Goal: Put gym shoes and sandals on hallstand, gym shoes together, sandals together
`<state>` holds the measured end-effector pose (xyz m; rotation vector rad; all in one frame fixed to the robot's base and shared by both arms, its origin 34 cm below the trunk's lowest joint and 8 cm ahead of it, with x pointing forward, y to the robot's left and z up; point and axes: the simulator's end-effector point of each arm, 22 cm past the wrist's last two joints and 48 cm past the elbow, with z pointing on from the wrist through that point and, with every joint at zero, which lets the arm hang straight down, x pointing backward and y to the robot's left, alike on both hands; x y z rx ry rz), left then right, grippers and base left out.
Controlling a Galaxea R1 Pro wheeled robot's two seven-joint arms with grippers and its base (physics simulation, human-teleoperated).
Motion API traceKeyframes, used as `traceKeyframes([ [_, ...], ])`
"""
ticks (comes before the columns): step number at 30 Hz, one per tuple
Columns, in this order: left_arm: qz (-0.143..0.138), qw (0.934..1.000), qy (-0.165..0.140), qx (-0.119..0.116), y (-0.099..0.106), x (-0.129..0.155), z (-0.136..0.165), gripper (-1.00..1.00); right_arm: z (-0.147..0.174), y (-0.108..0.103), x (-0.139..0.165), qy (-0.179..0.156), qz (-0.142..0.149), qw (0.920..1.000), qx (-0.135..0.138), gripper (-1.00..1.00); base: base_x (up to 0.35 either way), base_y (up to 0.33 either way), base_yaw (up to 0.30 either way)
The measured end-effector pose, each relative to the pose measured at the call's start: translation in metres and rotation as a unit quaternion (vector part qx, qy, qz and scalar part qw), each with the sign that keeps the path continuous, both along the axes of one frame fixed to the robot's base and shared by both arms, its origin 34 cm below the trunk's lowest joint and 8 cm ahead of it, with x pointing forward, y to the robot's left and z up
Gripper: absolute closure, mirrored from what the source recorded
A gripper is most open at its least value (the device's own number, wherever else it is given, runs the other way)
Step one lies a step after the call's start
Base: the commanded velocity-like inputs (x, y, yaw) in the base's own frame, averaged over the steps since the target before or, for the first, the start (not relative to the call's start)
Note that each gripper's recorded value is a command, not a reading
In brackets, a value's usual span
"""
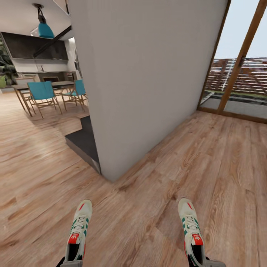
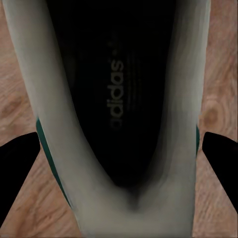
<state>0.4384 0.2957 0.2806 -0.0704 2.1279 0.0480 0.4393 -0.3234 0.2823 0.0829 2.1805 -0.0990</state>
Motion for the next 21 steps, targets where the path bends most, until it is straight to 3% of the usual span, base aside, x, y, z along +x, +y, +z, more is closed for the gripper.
traceKeyframes([
  [21,0.001,1.0,0.0,0.0,0.0004,0.0,0.0001,1.0,0.0002,-0.0001,0.0,0.0,0.0,1.0,0.0,1.0,0.128,-0.261,-0.3],
])
